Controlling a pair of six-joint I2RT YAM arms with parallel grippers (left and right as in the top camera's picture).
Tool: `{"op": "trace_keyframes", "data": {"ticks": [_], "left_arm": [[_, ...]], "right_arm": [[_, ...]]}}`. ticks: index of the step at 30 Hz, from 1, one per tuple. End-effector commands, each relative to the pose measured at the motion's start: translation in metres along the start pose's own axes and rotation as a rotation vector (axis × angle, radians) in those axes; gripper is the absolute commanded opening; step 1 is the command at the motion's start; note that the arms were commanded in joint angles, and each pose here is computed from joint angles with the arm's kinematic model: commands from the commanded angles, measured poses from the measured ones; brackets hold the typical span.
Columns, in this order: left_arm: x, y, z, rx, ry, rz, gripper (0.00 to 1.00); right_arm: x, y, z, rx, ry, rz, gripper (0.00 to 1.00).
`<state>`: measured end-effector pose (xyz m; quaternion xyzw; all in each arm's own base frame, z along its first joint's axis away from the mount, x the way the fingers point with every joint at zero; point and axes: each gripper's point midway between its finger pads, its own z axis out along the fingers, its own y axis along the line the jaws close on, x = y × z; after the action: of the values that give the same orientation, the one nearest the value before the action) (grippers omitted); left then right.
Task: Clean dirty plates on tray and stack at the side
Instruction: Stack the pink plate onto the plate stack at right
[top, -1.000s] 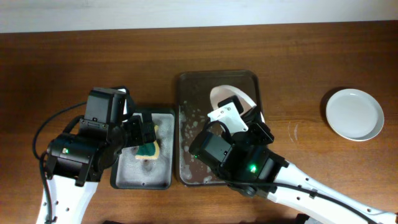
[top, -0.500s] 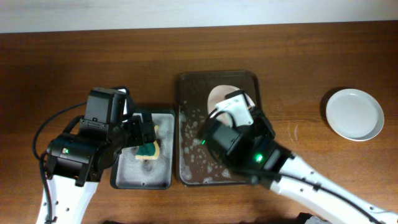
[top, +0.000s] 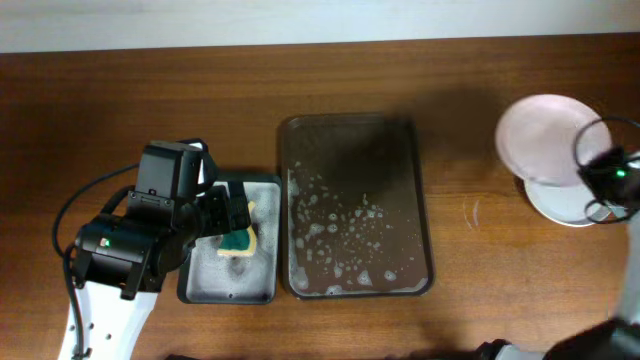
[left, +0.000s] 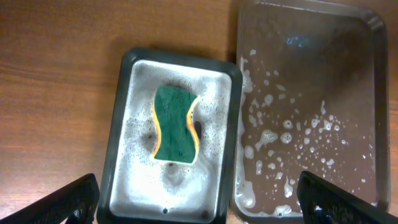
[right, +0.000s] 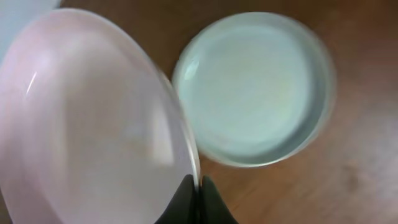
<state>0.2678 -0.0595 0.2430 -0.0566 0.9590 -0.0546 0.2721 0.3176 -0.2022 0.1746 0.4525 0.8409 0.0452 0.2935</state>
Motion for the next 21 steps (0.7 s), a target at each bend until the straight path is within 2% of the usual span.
{"op": "trace_keyframes", "data": {"ticks": [1, 4, 7, 8, 9, 12, 14, 15, 17, 21], "left_arm": [[-0.004, 0.003, -0.004, -0.010, -0.017, 0.009, 1.00], [-0.004, 0.003, -0.004, -0.009, -0.017, 0.009, 1.00], [-0.004, 0.003, -0.004, -0.010, -0.017, 0.009, 1.00], [-0.004, 0.003, -0.004, -0.010, -0.017, 0.009, 1.00], [-0.004, 0.003, -0.004, -0.010, -0.017, 0.009, 1.00], [-0.004, 0.003, -0.004, -0.010, -0.017, 0.009, 1.00], [-0.004, 0.003, -0.004, -0.010, -0.017, 0.009, 1.00], [-0.004, 0.003, -0.004, -0.010, -0.017, 0.009, 1.00], [-0.004, 0.003, -0.004, -0.010, -0.017, 0.009, 1.00], [-0.004, 0.003, -0.004, -0.010, -0.017, 0.009, 1.00]], "right_arm": [[-0.020, -0.049, 0.039, 0.061, 0.024, 0.166, 0.04], [-0.020, -0.078, 0.081, 0.095, 0.064, 0.208, 0.04], [-0.020, -0.087, 0.090, 0.144, 0.057, 0.181, 0.06], [-0.023, -0.087, 0.087, 0.151, 0.046, 0.178, 0.48], [-0.029, -0.080, 0.075, 0.145, 0.038, 0.173, 0.62], [-0.048, -0.021, 0.037, -0.005, 0.007, 0.108, 0.62], [-0.055, 0.029, 0.002, -0.058, -0.063, -0.090, 0.63], [-0.056, 0.037, -0.003, -0.036, -0.096, -0.151, 0.61], [-0.043, 0.043, 0.006, 0.035, -0.084, -0.204, 0.43], [0.005, 0.041, 0.065, 0.116, 0.086, -0.284, 0.20]]}}
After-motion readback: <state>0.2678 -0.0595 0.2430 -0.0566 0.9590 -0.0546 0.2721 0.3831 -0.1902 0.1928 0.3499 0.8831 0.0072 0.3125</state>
